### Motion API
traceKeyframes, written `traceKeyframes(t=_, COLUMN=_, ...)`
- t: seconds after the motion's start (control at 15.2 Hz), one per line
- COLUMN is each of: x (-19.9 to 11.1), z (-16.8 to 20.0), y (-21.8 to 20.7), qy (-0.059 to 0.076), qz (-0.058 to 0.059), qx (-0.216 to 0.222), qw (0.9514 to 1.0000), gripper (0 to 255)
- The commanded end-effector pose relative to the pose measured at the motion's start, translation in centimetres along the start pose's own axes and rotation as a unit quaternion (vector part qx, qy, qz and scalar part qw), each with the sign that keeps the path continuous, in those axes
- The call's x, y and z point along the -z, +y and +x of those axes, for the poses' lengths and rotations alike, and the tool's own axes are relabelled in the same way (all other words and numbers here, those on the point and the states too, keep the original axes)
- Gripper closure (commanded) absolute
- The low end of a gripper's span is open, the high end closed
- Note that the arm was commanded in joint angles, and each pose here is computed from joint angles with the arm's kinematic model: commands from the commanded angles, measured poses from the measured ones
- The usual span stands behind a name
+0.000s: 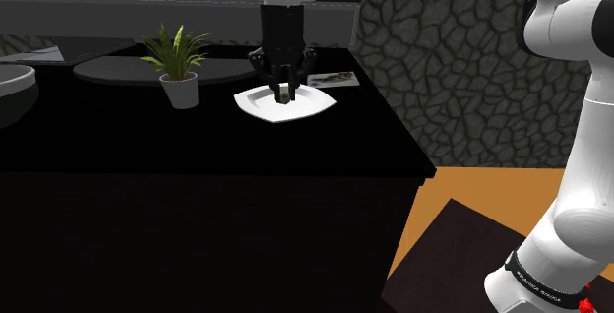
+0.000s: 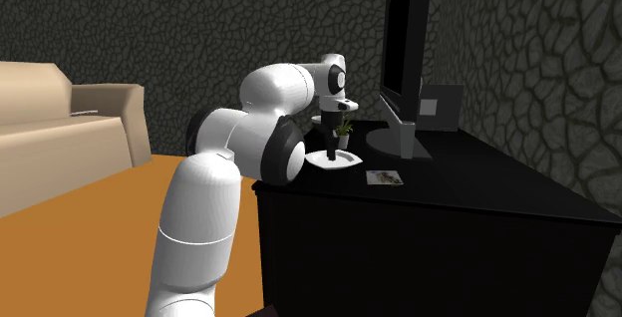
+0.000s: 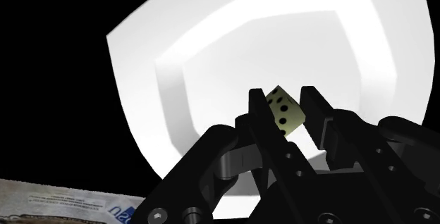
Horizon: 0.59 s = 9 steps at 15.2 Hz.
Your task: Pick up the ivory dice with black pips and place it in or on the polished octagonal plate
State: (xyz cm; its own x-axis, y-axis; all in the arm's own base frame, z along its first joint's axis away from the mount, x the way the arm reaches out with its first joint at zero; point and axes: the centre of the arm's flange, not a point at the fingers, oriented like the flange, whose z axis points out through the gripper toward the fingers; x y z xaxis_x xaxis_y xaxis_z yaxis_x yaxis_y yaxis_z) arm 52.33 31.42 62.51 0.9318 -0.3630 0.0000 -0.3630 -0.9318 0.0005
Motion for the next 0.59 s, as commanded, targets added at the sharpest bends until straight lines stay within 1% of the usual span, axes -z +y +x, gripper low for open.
traceKeyframes(t=0.0, x=-0.02, z=0.0, y=0.0, qy=0.0, qz=0.0, qx=0.0, qw=1.0, gripper=255)
traceKeyframes(t=0.13, x=-0.01, z=0.0, y=0.0, qy=0.0, qz=0.0, qx=0.0, qw=1.0, gripper=255)
traceKeyframes(t=0.2, x=-0.01, z=0.0, y=0.0, qy=0.0, qz=0.0, qx=0.0, qw=1.0, gripper=0)
traceKeyframes(t=0.53, x=-0.01, z=0.0, y=0.0, qy=0.0, qz=0.0, qx=0.0, qw=1.0, gripper=0)
